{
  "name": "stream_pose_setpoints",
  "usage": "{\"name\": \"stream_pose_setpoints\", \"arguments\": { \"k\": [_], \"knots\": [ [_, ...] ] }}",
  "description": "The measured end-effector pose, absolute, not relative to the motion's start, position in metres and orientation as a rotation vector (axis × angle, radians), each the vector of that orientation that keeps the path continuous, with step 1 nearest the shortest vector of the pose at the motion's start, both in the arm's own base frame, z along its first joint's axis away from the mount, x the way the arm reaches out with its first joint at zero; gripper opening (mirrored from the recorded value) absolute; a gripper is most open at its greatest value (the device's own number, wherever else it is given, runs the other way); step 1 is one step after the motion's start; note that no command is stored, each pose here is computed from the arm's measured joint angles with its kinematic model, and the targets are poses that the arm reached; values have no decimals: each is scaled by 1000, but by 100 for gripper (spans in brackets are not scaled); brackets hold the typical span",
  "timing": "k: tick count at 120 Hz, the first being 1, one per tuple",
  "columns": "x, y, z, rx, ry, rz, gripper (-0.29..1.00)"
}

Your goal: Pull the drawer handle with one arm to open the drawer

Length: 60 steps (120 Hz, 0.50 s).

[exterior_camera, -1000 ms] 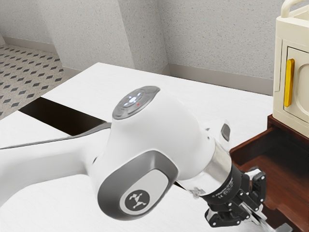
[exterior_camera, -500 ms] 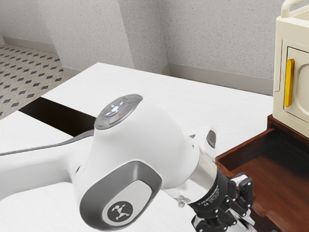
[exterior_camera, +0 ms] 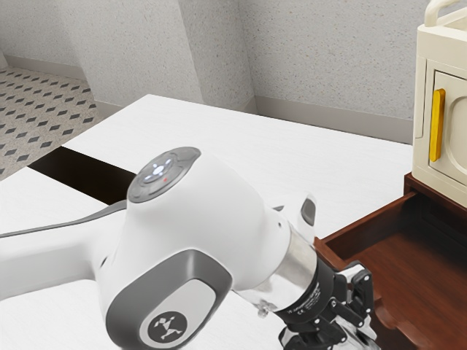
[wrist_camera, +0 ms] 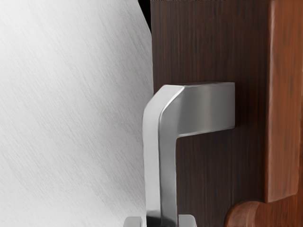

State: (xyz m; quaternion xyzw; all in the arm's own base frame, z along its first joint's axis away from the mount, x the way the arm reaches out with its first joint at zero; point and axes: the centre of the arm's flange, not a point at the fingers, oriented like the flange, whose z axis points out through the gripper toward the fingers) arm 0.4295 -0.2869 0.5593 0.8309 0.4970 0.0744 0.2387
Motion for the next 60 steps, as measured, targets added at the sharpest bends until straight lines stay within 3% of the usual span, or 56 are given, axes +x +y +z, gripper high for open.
{"name": "stream_pose_setpoints", "arguments": {
  "k": [40,60],
  "knots": [
    [420,-281,576,2254,1351,237,30],
    [487,-261,667,2258,1398,127,51]
  ]
}}
